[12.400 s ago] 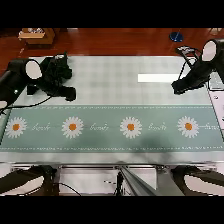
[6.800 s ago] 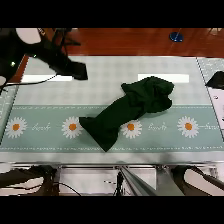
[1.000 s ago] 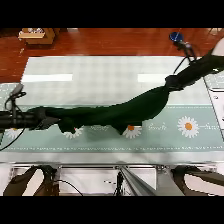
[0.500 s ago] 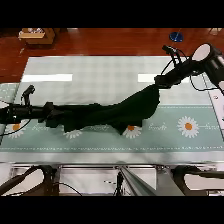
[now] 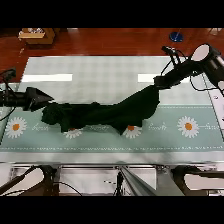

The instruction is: Fold the shirts.

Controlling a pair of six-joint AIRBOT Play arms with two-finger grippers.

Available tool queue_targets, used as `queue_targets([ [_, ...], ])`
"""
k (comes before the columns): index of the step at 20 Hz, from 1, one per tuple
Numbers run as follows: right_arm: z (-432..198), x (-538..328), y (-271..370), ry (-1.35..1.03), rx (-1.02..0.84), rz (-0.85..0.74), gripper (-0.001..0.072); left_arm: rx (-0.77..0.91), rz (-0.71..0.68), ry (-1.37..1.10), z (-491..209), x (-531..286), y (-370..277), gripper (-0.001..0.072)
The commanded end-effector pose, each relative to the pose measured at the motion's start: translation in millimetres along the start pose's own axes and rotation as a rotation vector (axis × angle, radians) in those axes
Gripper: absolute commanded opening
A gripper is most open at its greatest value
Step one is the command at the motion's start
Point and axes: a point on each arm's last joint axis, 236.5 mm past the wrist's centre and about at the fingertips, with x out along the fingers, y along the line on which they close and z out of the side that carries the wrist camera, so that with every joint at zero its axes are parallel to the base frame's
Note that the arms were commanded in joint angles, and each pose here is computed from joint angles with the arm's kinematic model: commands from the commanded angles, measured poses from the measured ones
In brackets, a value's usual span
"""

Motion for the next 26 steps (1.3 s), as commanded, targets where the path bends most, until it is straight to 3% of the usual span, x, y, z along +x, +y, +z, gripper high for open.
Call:
queue_targets([
  [1, -5.1, 0.0, -0.5, 0.021, -0.023, -0.001, 0.0019, -0.093, 0.145, 0.116, -45.8, -14.9, 31.2, 0.0493],
  [2, -5.4, 0.0, -1.5, 0.022, -0.029, -0.005, 0.0019, -0.105, 0.161, 0.139, -58.5, -10.3, 36.9, 0.053],
  [3, -5.5, 0.0, -2.6, 0.023, -0.033, -0.01, 0.0019, -0.127, 0.15, 0.162, -70.0, -3.7, 39.4, 0.0636],
  [5, -5.8, -0.2, -4.6, 0.025, -0.037, -0.019, 0.0019, -0.185, 0.13, 0.215, -93.7, 11.9, 48.1, 0.0694],
  [11, -6.3, -0.1, -5.7, 0.027, -0.044, -0.023, 0.0019, -0.275, 0.162, 0.19, -116.5, 48.9, 80.7, 0.0694],
  [21, -6.8, -0.1, -5.5, 0.029, -0.044, -0.022, 0.0019, -0.152, 0.175, -0.017, -58.6, 95.6, 64.1, 0.0677],
  [22, -6.8, -0.1, -5.5, 0.029, -0.044, -0.022, 0.0019, -0.145, 0.174, -0.002, -61.3, 99.6, 62.7, 0.0524],
  [23, -6.8, -0.1, -5.6, 0.029, -0.044, -0.022, 0.0019, -0.143, 0.171, 0.016, -65.0, 102.3, 61.5, 0.0252],
  [24, -7.2, -0.1, -5.5, 0.031, -0.044, -0.022, 0.0019, -0.131, 0.162, 0.033, -68.4, 102.7, 59.6, 0.0079],
  [25, -8.1, -0.3, -5.9, 0.035, -0.045, -0.024, 0.0019, -0.113, 0.152, 0.052, -72.0, 101.8, 57.0, 0.0025],
  [26, -9.7, -0.3, -7.3, 0.041, -0.046, -0.029, 0.0019, -0.094, 0.14, 0.069, -74.3, 99.8, 53.7, 0.0025],
])
